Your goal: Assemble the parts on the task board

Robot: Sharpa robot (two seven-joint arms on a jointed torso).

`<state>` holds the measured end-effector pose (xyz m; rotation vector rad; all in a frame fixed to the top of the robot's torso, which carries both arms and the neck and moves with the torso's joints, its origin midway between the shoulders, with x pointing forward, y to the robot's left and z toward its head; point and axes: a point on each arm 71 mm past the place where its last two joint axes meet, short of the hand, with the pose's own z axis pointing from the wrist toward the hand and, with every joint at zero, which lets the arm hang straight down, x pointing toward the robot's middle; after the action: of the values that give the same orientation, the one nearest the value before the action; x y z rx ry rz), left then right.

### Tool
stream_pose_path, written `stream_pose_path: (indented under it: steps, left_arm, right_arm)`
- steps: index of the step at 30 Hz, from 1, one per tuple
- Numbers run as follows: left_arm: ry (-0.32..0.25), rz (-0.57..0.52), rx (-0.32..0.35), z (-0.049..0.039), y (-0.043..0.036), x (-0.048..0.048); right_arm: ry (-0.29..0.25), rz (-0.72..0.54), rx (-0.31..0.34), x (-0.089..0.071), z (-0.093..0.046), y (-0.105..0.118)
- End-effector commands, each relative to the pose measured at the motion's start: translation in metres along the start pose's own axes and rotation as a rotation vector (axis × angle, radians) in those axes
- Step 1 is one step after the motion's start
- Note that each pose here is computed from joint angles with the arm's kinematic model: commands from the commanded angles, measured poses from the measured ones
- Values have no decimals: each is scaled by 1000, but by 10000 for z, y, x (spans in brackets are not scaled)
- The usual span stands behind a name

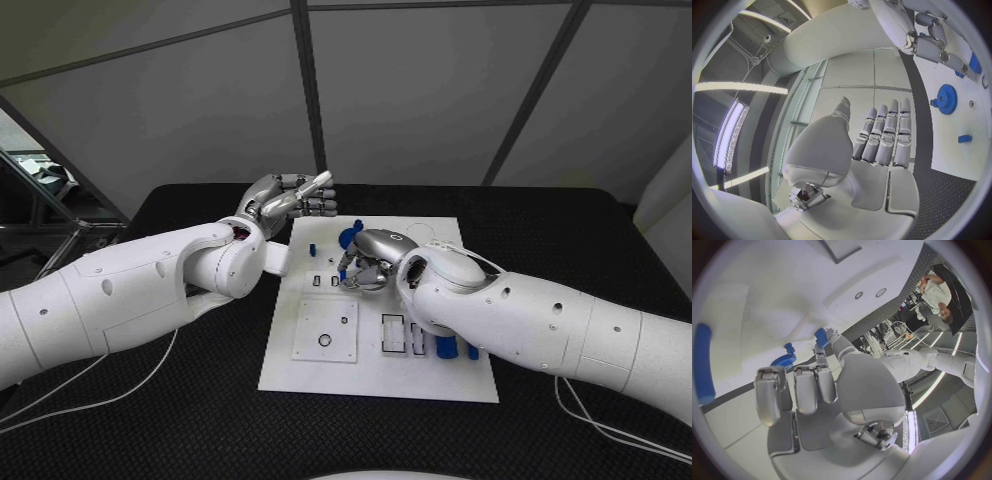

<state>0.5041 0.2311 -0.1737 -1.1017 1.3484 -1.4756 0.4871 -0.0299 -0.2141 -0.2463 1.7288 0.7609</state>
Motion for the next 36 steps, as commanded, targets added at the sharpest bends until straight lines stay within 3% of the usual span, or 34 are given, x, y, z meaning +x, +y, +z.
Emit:
stream_pose_path:
  steps: [1,22,36]
  left_arm:
    - [7,1,9,7,-17,11]
    - [8,0,7,13,-13,11]
    - [7,1,7,14,-12,9]
  right_arm:
    - [18,-13,-9,22,2,9]
    - [70,-28,9,66,1,-30]
    - [78,-34,21,72,-3,-47]
